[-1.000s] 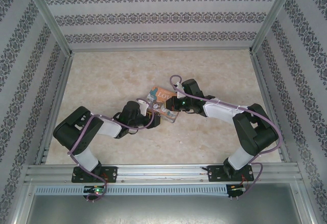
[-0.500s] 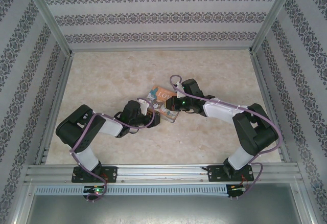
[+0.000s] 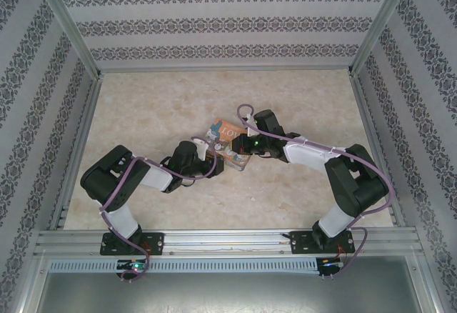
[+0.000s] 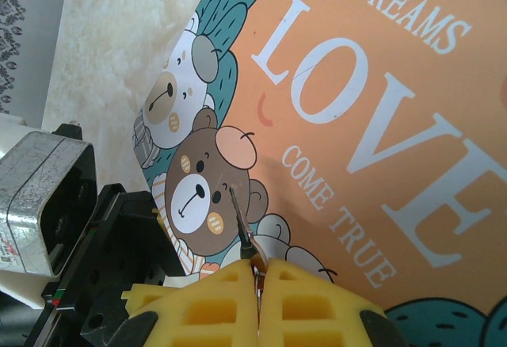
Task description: Unlock a padlock with a key
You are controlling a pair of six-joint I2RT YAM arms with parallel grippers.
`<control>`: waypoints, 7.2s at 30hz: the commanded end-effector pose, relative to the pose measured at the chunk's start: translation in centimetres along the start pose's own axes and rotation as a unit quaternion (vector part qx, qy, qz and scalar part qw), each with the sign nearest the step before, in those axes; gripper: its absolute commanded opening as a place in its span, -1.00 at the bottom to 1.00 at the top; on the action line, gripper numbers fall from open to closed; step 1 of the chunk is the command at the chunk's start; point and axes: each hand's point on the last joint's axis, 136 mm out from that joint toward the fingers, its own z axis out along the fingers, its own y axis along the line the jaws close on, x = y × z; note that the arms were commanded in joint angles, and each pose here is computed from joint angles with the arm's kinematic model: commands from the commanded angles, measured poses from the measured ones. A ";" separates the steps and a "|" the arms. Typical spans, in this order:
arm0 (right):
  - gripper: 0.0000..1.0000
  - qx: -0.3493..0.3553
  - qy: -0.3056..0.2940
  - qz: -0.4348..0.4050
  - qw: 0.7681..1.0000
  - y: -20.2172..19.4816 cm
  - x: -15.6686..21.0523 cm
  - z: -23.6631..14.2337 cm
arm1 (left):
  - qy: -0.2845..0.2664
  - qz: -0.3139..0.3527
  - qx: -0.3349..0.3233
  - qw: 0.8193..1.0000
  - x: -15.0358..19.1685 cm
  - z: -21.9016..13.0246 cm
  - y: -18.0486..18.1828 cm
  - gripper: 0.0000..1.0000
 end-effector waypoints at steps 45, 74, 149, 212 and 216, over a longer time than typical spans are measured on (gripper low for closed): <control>-1.00 0.011 -0.016 -0.031 0.999 1.5 -0.7 -0.8 | 0.013 -0.019 -0.025 0.999 -1.8 1.0 -2.0 -0.51; -1.00 0.070 -0.150 -0.222 0.961 1.7 8.5 -6.9 | 0.081 -0.197 0.013 0.977 -4.2 -1.9 -7.4 -0.49; -1.00 0.057 -0.246 -0.236 0.938 2.7 3.8 -2.2 | 0.095 -0.219 0.016 0.971 -4.7 -2.3 -8.3 -0.50; -1.00 0.025 -0.188 -0.106 0.976 -1.2 5.7 3.6 | -0.017 -0.249 -0.013 0.968 -5.1 -8.9 -1.1 0.08; -1.00 0.016 -0.181 -0.087 0.979 -1.0 6.0 3.5 | -0.030 -0.258 -0.016 0.966 -4.9 -10.0 -0.7 0.08</control>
